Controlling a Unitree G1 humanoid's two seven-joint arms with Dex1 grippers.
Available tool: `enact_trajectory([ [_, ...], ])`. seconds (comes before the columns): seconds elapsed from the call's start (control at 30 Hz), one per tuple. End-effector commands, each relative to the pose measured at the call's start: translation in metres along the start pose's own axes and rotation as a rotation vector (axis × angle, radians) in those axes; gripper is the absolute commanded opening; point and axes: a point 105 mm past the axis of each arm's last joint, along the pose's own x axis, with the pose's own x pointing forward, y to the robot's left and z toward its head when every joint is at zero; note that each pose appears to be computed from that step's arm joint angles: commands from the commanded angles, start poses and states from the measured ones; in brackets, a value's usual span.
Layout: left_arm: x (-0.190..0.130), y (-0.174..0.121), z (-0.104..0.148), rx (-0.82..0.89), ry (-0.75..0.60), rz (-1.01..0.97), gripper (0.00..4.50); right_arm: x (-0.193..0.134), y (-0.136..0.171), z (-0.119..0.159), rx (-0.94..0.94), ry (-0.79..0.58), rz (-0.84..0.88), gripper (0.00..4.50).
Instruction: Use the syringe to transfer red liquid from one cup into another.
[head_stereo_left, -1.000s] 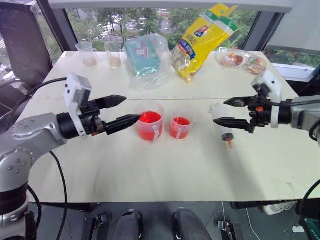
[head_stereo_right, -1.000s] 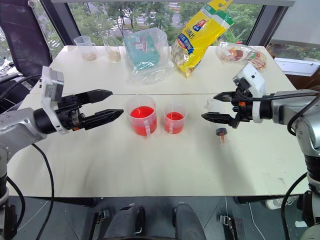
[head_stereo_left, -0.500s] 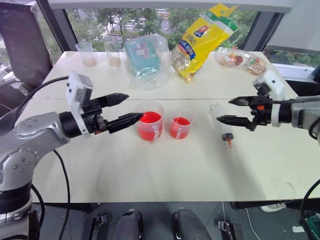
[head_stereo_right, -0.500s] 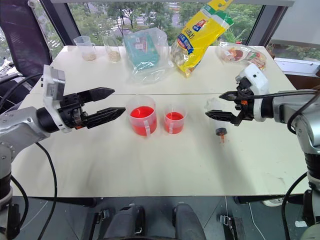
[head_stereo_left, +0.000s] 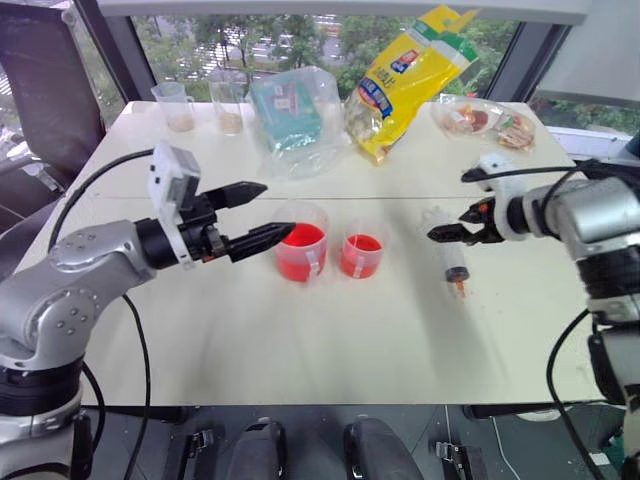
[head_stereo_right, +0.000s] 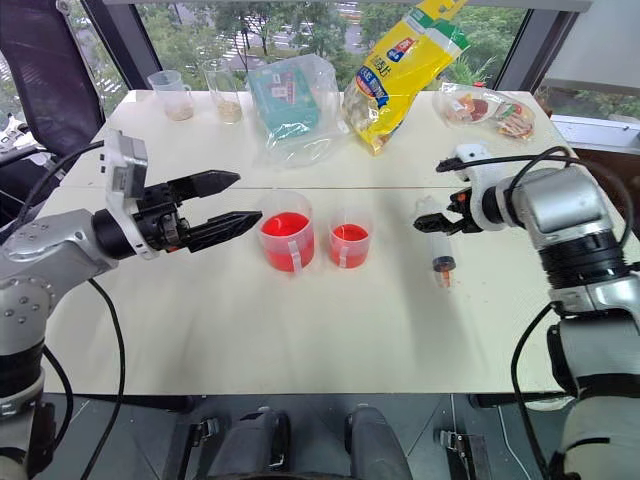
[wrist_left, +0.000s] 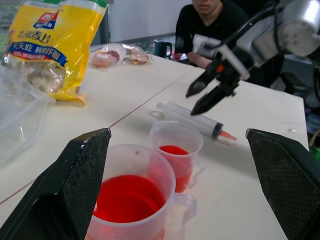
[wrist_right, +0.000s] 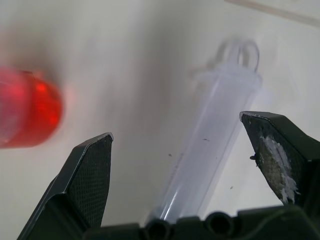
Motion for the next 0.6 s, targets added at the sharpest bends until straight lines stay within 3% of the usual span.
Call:
enact_trajectory([
  [0.03,-0.001,-0.005,0.008,0.042,-0.029,0.001,4.5,0.0,-0.017,0.009,0.013,-0.012,-0.094,4.46],
  [0.43,-0.007,-0.009,0.003,0.044,-0.015,0.024,4.5,0.033,-0.005,0.001,0.105,0.053,-0.044,4.46],
  [0.53,-0.008,-0.007,0.003,0.048,-0.011,0.029,4.5,0.036,-0.002,0.002,0.097,0.06,-0.036,3.28],
  [0.6,-0.01,-0.006,0.004,0.054,-0.007,0.034,4.5,0.036,0.001,0.003,0.093,0.063,-0.029,2.21],
])
